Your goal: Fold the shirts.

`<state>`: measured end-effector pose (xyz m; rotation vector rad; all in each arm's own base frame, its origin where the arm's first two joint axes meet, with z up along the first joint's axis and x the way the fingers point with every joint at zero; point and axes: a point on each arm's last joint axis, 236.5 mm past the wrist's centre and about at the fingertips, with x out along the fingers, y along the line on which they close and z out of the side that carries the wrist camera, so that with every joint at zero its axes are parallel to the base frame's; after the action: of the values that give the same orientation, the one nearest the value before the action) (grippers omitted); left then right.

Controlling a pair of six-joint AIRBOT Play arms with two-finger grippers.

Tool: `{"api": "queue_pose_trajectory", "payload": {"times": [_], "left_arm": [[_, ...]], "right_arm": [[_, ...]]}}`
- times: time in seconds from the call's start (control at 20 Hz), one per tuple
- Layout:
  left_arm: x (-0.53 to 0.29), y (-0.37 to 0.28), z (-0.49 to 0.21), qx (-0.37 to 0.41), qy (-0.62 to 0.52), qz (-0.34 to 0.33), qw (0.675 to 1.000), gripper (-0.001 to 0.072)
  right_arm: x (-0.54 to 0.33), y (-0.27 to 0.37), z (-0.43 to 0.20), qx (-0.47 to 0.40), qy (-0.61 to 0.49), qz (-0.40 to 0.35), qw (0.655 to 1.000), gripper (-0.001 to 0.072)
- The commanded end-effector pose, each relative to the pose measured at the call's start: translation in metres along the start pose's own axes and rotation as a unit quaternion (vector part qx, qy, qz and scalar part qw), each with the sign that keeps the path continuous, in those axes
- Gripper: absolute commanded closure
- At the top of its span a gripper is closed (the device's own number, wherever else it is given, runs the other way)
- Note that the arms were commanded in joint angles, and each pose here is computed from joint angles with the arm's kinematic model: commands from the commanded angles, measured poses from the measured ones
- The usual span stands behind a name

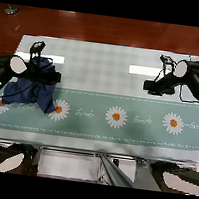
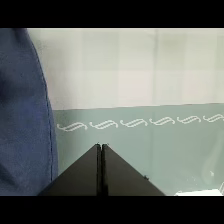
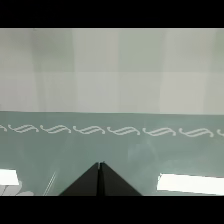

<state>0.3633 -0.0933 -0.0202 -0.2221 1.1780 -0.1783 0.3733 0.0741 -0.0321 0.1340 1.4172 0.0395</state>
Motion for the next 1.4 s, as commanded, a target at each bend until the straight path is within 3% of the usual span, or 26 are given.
{"api": "queue_pose_trajectory", "payload": {"times": [0.0, 0.75, 1.05, 1.1, 1.15, 1.2, 1.35], "left_arm": [[0.000, 0.000, 0.000, -0.001, 0.000, 0.000, 1.000, 0.0674], [0.000, 0.000, 0.000, 0.000, 0.000, 0.000, 1.000, 0.0674], [0.003, 0.001, 0.032, 0.001, -0.066, 0.001, 0.998, 0.0672], [0.003, 0.006, 0.038, 0.017, -0.079, 0.010, 0.997, 0.0581], [0.001, 0.011, 0.048, 0.032, -0.098, 0.023, 0.994, 0.0188], [-0.001, 0.018, 0.056, 0.054, -0.113, 0.040, 0.991, 0.0002], [-0.022, 0.070, 0.080, 0.095, -0.138, 0.132, 0.977, 0.0004]], "right_arm": [[0.000, 0.000, 0.000, 0.000, 0.000, 0.000, 1.000, 0.0692], [0.000, 0.001, 0.002, 0.000, -0.005, 0.001, 1.000, 0.0692], [-0.001, 0.001, 0.022, -0.003, -0.046, 0.001, 0.999, 0.0689], [-0.001, 0.001, 0.028, -0.003, -0.060, 0.002, 0.998, 0.0559], [-0.001, 0.001, 0.035, -0.002, -0.074, 0.001, 0.997, 0.0172], [-0.002, -0.001, 0.042, -0.006, -0.089, -0.003, 0.996, 0.0077], [-0.003, -0.005, 0.045, -0.010, -0.094, -0.013, 0.995, 0.0075]]}}
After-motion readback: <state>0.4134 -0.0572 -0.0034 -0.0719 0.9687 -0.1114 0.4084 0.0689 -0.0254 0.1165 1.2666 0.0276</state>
